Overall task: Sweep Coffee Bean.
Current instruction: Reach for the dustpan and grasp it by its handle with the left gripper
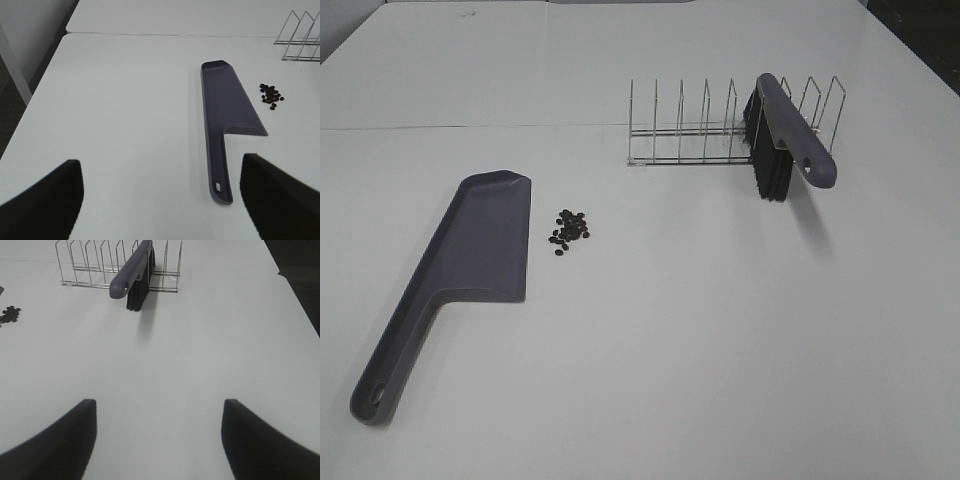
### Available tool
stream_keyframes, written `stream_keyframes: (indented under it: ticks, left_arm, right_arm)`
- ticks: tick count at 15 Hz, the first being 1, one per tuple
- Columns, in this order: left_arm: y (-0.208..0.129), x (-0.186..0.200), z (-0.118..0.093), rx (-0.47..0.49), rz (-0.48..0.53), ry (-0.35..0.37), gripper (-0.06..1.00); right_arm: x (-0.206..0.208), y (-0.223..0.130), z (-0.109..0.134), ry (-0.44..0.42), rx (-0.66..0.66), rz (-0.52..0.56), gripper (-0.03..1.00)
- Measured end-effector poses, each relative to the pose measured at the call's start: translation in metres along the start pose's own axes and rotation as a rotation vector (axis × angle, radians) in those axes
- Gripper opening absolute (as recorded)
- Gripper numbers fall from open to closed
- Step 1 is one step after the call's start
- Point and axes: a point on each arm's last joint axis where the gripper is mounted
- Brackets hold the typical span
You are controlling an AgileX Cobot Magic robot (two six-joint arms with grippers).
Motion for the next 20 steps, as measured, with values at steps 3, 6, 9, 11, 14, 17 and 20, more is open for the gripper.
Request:
stream_keyframes:
  ticks: [3, 6, 9, 11, 14, 17, 20]
  left_arm:
    - [0.0000, 0.0000, 0.0000, 0.000, 0.000, 0.000, 0.80]
    - [0.0000, 0.0000, 0.0000, 0.000, 0.000, 0.000, 0.80]
    - [0.0000, 0.0000, 0.0000, 0.000, 0.000, 0.000, 0.80]
    - [0.0000, 0.0000, 0.0000, 0.000, 0.000, 0.000, 0.80]
    - [0.0000, 0.0000, 0.0000, 0.000, 0.000, 0.000, 0.80]
    - [0.0000, 0.0000, 0.0000, 0.000, 0.000, 0.000, 0.80]
    - [0.0000, 0.0000, 0.0000, 0.000, 0.000, 0.000, 0.80]
  right_arm:
    - [0.0000, 0.0000, 0.0000, 0.000, 0.000, 0.000, 0.62]
    - [0.0000, 0.0000, 0.0000, 0.000, 0.000, 0.000, 0.62]
    - [0.0000, 0.0000, 0.0000, 0.000, 0.000, 0.000, 0.62]
    - [0.0000, 0.0000, 0.0000, 0.000, 0.000, 0.000, 0.62]
    - [0.0000, 0.0000, 0.0000, 0.000, 0.000, 0.000, 0.62]
    - [0.0000, 0.0000, 0.0000, 0.000, 0.000, 0.000, 0.62]
    - [0.0000, 0.0000, 0.0000, 0.000, 0.000, 0.000, 0.62]
Point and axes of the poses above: a point on each arm's last joint axis where the gripper is mounted, x pointing back along that axis away from the gripper, z along the wrist's bending axis when the last joint is at zero, y = z × x, and after that the axes turned 10 degrees about x, right-handed
